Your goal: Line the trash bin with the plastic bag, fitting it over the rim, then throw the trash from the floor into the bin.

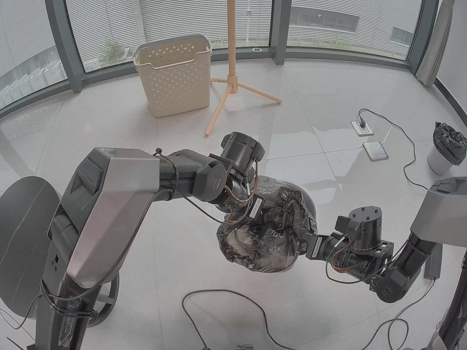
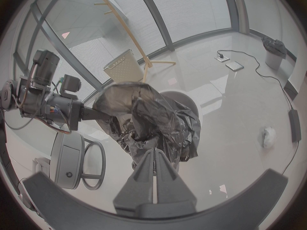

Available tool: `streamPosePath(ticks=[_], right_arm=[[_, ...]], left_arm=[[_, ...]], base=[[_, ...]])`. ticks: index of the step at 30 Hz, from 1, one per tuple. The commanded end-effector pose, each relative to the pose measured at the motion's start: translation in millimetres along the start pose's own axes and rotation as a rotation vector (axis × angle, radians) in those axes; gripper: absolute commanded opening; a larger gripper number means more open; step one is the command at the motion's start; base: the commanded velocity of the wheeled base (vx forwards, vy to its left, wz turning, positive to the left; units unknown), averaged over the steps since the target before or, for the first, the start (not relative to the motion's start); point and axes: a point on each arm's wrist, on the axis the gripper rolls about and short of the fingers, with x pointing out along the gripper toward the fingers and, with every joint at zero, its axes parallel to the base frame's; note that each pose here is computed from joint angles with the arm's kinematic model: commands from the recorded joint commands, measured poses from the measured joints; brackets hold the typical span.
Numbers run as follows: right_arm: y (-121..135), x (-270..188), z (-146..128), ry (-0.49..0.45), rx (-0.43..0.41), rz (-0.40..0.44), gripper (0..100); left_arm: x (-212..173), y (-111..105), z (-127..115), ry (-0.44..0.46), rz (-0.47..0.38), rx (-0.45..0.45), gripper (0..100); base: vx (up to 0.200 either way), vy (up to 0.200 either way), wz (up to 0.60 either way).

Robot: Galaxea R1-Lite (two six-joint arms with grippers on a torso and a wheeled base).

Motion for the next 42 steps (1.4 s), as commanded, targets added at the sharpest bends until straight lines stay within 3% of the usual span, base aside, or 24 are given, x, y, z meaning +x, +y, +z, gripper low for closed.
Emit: streamPosePath(ticks=[1,8,13,14,42], right_arm=[[-6.5,14.5,-21.3,0.067,0.014,-0.033,0],[-17.6,23.2,-46.2,0.133,0.009,-0.108,0],[-18.7,18.6,-52.0,0.159,-0.003,-0.111,0],[-18.6,19.6,-52.8,0.159,-0.004,-0.114,100],[-30.6,72.7,-74.7,0.113,0.006,-0.113,100]], left_arm=[[0.8,0.2,-0.7,0.004,0.001,0.001,0],[3.5,-0.2,-2.3,0.010,0.001,0.001,0],[5.3,-1.2,-3.5,0.014,-0.001,0.002,0],[5.3,-1.2,-3.5,0.014,-0.001,0.002,0],[6.0,-1.3,-3.9,0.016,-0.002,0.000,0]], base=[[0.000,0.000,0.00],[0.000,0.000,0.00],[0.000,0.000,0.00],[0.000,0.000,0.00],[0.000,0.000,0.00]])
